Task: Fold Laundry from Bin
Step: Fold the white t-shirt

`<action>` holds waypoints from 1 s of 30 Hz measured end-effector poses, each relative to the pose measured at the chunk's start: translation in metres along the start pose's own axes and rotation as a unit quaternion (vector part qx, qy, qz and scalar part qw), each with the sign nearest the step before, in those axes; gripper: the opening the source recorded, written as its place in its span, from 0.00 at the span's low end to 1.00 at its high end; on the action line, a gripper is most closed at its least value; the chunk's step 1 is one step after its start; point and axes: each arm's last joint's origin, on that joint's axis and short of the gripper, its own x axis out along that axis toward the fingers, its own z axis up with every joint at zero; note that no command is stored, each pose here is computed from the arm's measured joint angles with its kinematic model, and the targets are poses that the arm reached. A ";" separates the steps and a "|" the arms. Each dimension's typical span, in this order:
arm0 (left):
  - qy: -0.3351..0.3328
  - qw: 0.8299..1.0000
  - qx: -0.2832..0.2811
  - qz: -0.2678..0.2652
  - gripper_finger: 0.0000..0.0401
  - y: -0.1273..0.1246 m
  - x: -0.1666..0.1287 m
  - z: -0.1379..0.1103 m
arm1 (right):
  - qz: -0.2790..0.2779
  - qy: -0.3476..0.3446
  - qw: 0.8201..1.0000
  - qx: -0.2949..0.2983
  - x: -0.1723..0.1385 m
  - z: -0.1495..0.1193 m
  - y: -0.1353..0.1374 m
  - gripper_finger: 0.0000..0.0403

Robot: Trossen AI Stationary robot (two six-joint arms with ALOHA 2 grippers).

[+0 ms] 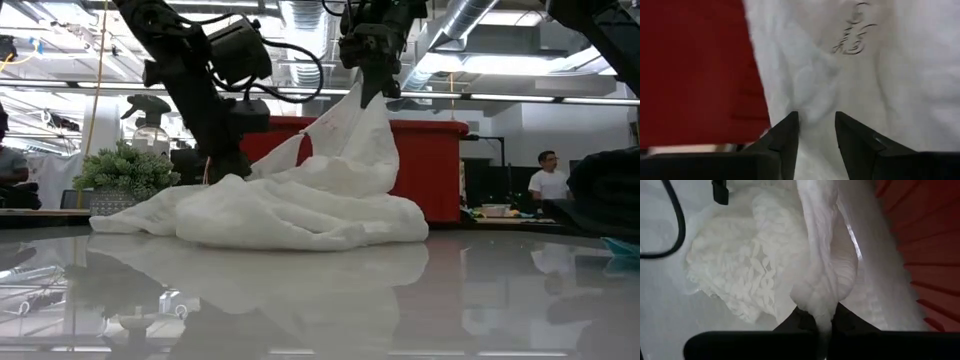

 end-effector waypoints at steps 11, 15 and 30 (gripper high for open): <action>-0.001 0.993 -0.085 -0.085 0.00 0.031 0.002 0.001 | 0.000 0.004 1.000 0.001 0.000 -0.001 0.000 0.09; -0.023 0.991 -0.101 -0.078 0.00 0.043 -0.010 0.003 | 0.000 0.004 1.000 -0.001 0.000 -0.001 0.000 0.08; -0.133 0.972 -0.189 -0.037 0.00 0.138 -0.104 0.005 | 0.001 0.013 1.000 -0.006 -0.012 -0.008 0.004 0.08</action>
